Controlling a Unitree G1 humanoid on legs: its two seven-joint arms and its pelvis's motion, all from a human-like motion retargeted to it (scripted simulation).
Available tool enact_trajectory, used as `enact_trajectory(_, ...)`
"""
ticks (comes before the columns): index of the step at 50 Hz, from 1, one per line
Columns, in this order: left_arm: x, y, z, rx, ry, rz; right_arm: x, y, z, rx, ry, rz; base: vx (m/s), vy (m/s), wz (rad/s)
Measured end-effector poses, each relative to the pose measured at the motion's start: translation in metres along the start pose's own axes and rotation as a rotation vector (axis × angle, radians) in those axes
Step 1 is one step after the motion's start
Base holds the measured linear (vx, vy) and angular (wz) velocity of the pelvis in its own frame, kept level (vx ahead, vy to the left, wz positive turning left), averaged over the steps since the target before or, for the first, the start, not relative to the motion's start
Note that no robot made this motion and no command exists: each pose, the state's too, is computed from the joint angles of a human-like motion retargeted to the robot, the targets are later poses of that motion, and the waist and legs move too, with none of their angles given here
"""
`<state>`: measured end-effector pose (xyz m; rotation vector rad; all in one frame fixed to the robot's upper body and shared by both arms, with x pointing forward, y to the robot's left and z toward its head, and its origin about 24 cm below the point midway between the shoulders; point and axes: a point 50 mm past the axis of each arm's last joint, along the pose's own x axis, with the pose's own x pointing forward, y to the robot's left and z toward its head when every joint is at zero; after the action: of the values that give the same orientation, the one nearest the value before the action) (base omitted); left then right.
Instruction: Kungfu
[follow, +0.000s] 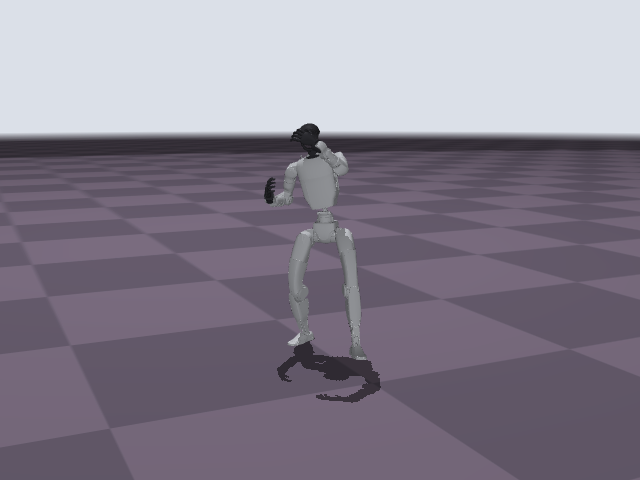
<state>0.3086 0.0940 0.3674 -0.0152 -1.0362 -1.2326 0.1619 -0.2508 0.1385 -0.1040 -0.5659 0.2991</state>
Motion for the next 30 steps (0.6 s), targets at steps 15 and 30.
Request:
enact_trajectory(15, 0.07, 0.014, 0.076, 0.693, -0.054, 0.117, 0.243, -0.148, 0.011, -1.655, 0.573, -0.385, 0.18, -0.14, 1.45)
enact_trajectory(30, 0.023, 0.019, 0.061, 0.725, 0.046, 0.254, 0.273, -0.073, -0.016, -1.118, 0.142, -0.5, 0.15, -0.14, 0.1)
